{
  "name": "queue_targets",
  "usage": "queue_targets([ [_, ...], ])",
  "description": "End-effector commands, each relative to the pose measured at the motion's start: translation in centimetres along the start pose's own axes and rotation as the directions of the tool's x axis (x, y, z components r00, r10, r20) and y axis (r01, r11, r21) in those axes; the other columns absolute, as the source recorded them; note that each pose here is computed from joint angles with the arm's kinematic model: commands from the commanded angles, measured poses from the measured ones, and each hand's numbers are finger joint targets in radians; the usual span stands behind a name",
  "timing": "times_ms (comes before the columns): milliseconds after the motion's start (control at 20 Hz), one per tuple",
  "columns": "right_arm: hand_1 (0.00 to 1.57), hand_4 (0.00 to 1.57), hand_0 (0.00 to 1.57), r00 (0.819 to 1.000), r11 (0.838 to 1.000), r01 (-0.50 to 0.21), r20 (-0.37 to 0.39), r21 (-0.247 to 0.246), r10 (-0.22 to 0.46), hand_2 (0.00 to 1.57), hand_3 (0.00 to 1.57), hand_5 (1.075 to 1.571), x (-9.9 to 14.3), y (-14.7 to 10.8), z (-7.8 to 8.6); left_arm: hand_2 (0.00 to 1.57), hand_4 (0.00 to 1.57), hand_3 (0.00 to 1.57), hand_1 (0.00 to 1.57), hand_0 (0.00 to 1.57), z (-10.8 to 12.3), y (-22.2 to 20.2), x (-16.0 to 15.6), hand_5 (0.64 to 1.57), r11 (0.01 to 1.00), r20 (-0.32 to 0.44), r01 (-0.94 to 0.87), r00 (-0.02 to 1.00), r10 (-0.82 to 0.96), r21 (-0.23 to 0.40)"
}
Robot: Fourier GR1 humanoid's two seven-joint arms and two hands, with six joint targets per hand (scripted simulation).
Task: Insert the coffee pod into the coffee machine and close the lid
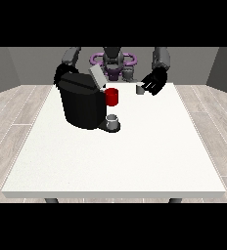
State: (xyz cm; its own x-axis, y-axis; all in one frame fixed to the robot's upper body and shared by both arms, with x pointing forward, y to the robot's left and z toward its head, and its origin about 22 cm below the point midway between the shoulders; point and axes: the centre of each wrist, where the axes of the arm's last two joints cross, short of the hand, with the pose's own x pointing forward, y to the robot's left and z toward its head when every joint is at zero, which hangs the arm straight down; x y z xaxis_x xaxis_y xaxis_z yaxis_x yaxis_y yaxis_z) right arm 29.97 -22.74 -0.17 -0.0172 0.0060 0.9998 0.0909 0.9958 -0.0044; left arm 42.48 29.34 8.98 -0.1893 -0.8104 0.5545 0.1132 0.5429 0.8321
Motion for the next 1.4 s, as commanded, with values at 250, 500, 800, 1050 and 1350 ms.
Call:
queue_targets([
  [250,0.0,0.52,0.0,1.0,1.0,0.006,0.025,0.018,-0.006,0.0,0.0,1.571,-0.7,-0.2,0.7,1.34,0.55,1.29,1.27,1.27,-1.2,2.9,2.1,1.571,1.0,0.03,-0.017,0.999,0.017,0.008],
  [500,0.0,0.51,0.0,0.997,0.999,-0.014,0.071,0.035,0.011,0.0,0.0,1.571,1.5,2.3,-0.3,1.21,0.5,1.23,1.02,1.02,-2.8,7.9,5.6,1.571,0.993,0.03,-0.004,1.0,0.0,0.121],
  [800,0.0,0.55,0.0,0.997,0.999,-0.028,0.071,0.035,0.026,0.0,0.0,1.571,2.6,1.9,-1.4,1.29,0.47,1.22,1.26,1.26,-3.9,10.0,8.7,1.571,0.991,0.057,-0.028,0.998,0.02,0.133],
  [1050,0.0,0.46,0.0,0.992,0.999,-0.021,0.124,0.042,0.015,0.0,0.0,1.571,3.7,1.3,-1.3,1.33,0.52,1.27,1.28,1.28,-3.3,11.1,7.4,1.571,0.986,0.075,-0.013,0.997,0.0,0.168],
  [1350,0.0,0.48,0.0,0.989,0.999,-0.01,0.145,0.046,0.003,0.0,0.0,1.571,4.2,3.9,-0.9,1.3,0.49,1.24,1.28,1.28,-3.6,12.5,8.5,1.571,0.98,0.061,0.0,0.998,-0.013,0.197],
])
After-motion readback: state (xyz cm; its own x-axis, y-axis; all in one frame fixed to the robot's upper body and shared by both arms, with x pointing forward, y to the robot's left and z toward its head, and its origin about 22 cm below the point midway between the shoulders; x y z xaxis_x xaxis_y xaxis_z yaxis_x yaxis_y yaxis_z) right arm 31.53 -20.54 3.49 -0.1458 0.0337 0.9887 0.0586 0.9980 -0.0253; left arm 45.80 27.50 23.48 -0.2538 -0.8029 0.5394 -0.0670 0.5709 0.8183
